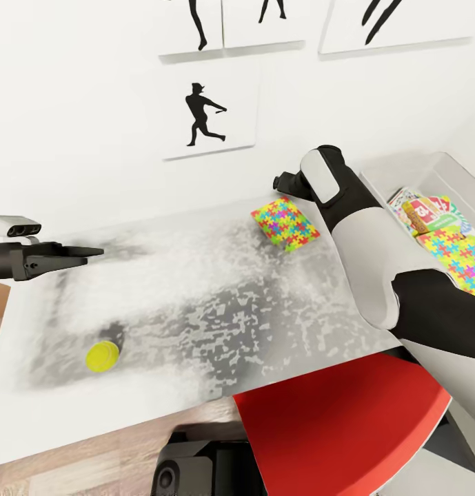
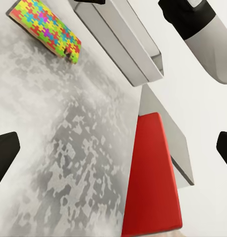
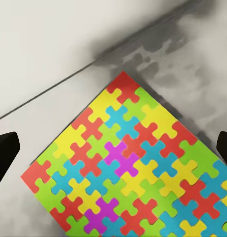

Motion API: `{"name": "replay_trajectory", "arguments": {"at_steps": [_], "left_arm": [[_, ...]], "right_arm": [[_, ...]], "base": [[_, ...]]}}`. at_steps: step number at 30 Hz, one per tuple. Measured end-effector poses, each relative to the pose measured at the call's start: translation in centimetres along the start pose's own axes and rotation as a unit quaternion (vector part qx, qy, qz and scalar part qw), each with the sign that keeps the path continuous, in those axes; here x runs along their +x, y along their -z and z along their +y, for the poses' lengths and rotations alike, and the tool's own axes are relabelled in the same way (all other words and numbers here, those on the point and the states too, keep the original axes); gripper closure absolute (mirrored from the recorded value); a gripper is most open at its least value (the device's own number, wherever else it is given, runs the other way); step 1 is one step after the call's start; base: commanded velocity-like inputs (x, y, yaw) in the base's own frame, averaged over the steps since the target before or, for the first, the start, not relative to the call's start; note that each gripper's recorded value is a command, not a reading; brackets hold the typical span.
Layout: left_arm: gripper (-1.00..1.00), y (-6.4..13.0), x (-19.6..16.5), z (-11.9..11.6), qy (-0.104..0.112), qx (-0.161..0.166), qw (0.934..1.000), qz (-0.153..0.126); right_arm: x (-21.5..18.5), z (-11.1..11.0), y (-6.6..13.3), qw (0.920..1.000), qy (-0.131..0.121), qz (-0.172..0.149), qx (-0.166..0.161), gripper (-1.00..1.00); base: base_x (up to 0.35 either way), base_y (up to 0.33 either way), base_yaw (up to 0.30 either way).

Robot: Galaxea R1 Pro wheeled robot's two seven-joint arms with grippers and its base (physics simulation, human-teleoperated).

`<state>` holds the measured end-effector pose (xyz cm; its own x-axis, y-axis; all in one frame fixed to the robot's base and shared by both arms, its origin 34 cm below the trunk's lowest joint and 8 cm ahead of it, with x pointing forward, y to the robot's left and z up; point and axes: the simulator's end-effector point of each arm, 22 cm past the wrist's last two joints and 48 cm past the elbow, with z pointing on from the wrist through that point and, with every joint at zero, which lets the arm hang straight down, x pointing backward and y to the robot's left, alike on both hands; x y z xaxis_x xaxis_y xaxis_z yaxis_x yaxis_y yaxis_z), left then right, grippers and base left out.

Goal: Put all the toys in the child's room - the three board games (two on the bed and one on the table), the two jigsaw puzzles on the table, and the tennis ball on the table - inside the toy box on the table in the child's room.

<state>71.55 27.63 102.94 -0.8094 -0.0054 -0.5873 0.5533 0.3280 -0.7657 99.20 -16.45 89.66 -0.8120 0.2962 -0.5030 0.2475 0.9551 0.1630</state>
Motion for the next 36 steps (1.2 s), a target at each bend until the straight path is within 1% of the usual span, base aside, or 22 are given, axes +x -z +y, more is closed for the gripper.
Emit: {"name": "replay_trajectory", "arguments": {"at_steps": [3,6,14,26,36], "left_arm": [[-1.00,-0.1,0.2,0.2,0.003,0.001,1.0000,0.001],[-1.00,-0.2,0.4,0.5,0.005,0.001,1.0000,0.002],[-1.00,-0.4,0.8,1.1,0.011,0.000,0.9999,0.004],[-1.00,-0.7,1.4,2.0,0.020,0.000,0.9998,0.006],[-1.00,-0.9,2.0,2.8,0.027,-0.001,0.9996,0.008]], "right_arm": [[0.1,0.0,-0.3,1.0000,0.006,0.000,0.002,-1.00],[0.1,0.2,-0.4,0.9998,0.021,-0.005,0.007,-1.00],[0.3,0.4,-1.1,0.9994,0.033,-0.007,0.011,-1.00],[0.3,0.4,-1.9,0.9993,0.035,-0.008,0.012,-1.00],[-0.4,0.8,-2.3,0.9991,0.037,-0.016,0.010,-1.00]], "base": [[0.000,0.000,0.000],[0.000,0.000,0.000],[0.000,0.000,0.000],[0.000,0.000,0.000],[0.000,0.000,0.000]]}}
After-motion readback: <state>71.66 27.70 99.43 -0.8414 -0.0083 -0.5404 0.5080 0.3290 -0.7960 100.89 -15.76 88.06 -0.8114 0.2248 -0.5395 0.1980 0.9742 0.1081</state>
